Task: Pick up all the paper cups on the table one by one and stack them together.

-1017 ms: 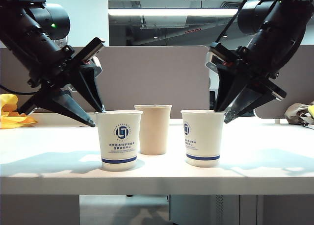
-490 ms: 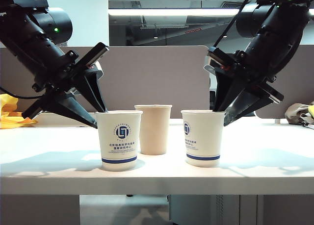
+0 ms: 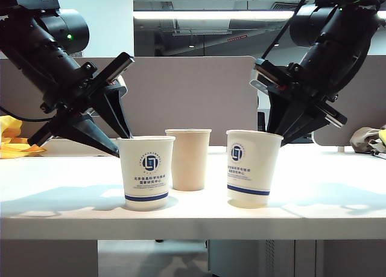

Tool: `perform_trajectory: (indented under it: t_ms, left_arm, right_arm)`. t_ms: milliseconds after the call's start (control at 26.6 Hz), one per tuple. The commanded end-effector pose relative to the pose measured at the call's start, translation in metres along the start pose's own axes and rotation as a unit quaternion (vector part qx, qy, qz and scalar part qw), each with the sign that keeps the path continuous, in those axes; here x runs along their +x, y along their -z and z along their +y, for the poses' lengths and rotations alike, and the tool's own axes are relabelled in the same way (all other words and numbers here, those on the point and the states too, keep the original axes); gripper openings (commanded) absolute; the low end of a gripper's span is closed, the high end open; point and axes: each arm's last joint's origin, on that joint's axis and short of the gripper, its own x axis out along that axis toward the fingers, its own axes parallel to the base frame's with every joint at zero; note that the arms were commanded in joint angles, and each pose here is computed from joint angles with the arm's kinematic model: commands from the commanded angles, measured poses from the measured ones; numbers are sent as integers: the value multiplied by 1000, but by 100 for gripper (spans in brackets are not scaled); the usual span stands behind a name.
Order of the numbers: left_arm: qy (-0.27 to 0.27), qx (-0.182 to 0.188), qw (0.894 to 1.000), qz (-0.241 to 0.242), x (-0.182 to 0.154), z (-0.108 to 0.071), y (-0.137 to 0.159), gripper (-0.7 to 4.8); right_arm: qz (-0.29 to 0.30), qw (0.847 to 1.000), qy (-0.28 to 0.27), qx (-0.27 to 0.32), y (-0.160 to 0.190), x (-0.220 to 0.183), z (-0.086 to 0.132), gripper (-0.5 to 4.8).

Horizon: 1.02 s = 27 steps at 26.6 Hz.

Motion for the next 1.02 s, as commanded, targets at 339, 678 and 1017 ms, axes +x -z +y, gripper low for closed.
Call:
perform_trajectory:
  t_ms: [339, 678, 1017]
  left_arm:
    - [5, 6, 1000, -6, -1, -2, -2, 114]
    - [5, 8, 1000, -13, -1, -2, -3, 111]
    - [6, 5, 1000, -22, -1, -3, -5, 111]
  right_arm:
    - [-67, 997, -4, -35, -38, -35, 19, -5]
    - [-130, 988, -33, -78, -65, -59, 47, -5]
    - [-138, 986, -40, -89, -75, -40, 55, -5]
